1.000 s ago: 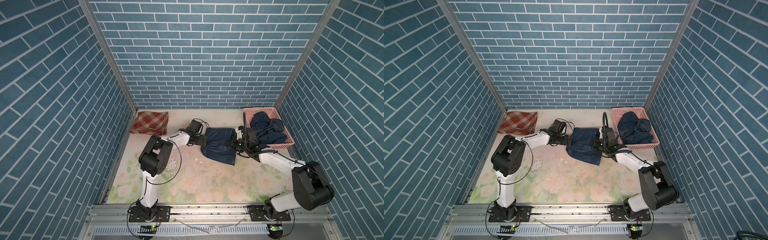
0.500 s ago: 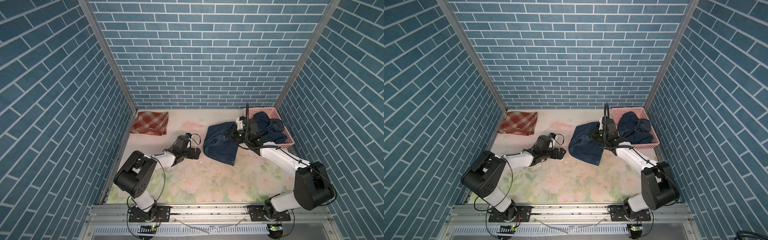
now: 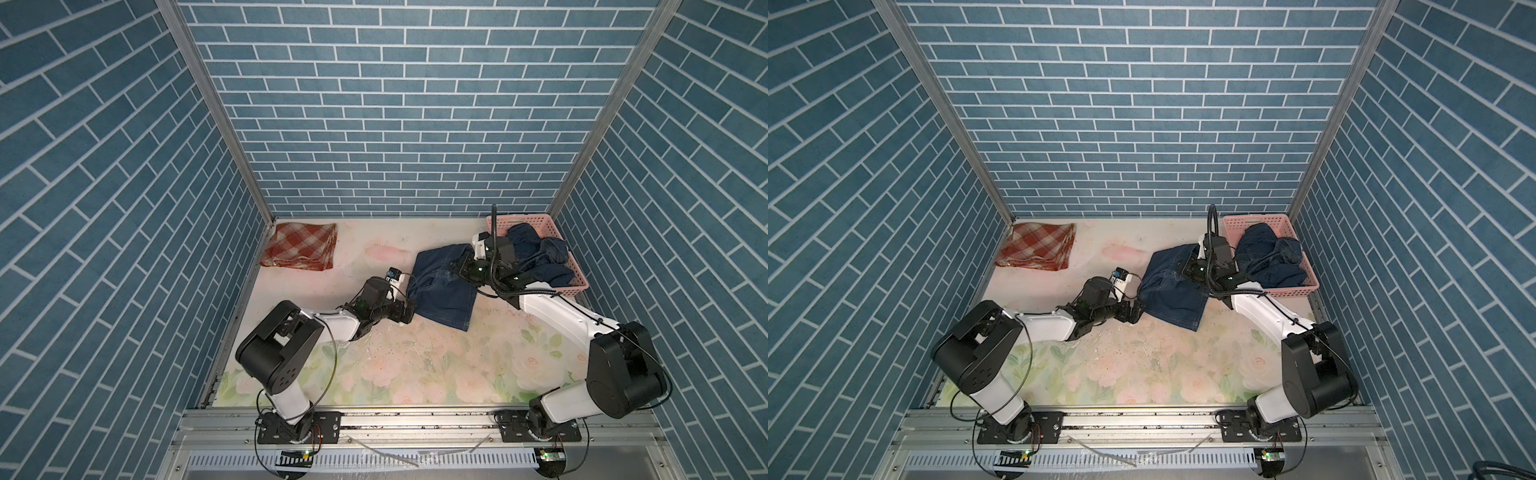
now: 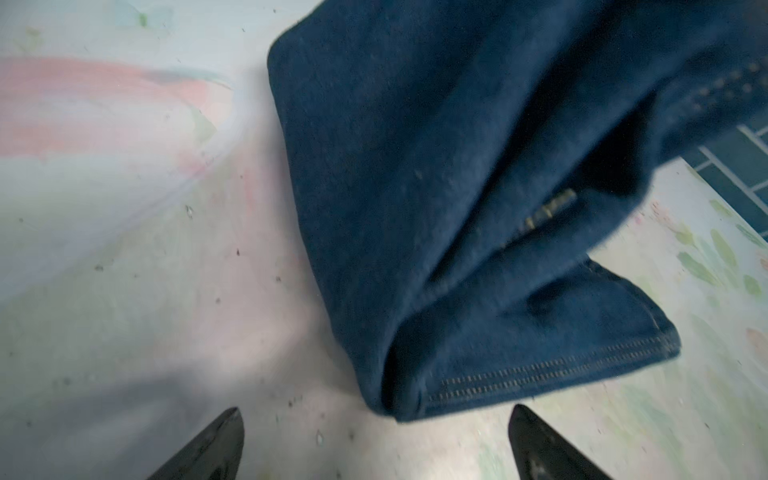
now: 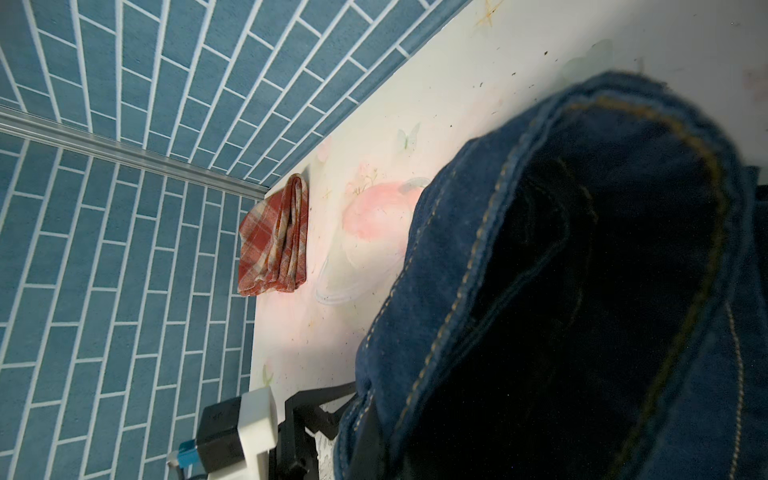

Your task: Fold and stack the skirts

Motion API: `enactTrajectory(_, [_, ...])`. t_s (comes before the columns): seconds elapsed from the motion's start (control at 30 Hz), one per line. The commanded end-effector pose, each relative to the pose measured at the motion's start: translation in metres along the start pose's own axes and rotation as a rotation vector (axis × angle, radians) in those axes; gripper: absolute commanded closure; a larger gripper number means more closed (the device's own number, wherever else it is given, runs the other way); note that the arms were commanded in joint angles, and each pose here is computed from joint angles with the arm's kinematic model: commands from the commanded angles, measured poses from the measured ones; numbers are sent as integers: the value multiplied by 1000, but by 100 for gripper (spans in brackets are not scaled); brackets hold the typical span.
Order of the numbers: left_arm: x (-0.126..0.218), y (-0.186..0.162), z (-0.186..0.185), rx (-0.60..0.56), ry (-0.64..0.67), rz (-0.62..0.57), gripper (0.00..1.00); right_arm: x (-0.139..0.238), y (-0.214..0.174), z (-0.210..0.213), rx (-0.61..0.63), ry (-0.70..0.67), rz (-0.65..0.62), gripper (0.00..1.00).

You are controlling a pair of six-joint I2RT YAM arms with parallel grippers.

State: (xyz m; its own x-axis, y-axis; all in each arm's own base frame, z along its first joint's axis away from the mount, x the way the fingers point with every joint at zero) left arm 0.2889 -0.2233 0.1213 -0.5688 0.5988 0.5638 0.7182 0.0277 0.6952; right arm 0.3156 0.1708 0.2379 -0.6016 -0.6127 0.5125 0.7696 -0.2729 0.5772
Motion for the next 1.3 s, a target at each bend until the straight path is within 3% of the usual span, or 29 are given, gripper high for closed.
enactTrajectory(0.0, [-16, 8, 1, 9, 59, -19, 0, 17, 17, 15, 7, 33, -74, 100])
enactTrajectory(0.3, [-23, 1, 21, 79, 285, 10, 6, 28, 9, 9, 14, 8, -76, 100])
enactTrajectory(0.5, [-22, -8, 29, 150, 350, 16, 16, 29, 1, 2, 3, -4, -67, 100])
enactTrajectory(0.67, [-27, -11, 29, 194, 326, 23, 22, 26, -9, -7, -16, -22, -57, 100])
enactTrajectory(0.97, [-26, -8, 25, 229, 280, 5, 46, 15, -34, -16, -102, -42, -72, 100])
enactTrajectory(1.27, [-27, -7, 23, 265, 255, -4, 47, 11, -66, -29, -205, -97, -139, 100])
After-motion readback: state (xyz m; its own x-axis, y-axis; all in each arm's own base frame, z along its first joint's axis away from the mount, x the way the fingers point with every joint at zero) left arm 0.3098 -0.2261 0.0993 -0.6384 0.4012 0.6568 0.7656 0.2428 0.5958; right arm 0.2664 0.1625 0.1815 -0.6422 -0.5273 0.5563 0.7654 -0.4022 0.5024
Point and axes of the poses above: each gripper's point midway between its finger pads, its own x axis back along the fingers, its own z axis along the line the jaws close on, y = z × x, the point moved 10 cm from there along x, back along the fingers, and after that the axes turned 11 degrees about x, right-handed, at the moved point
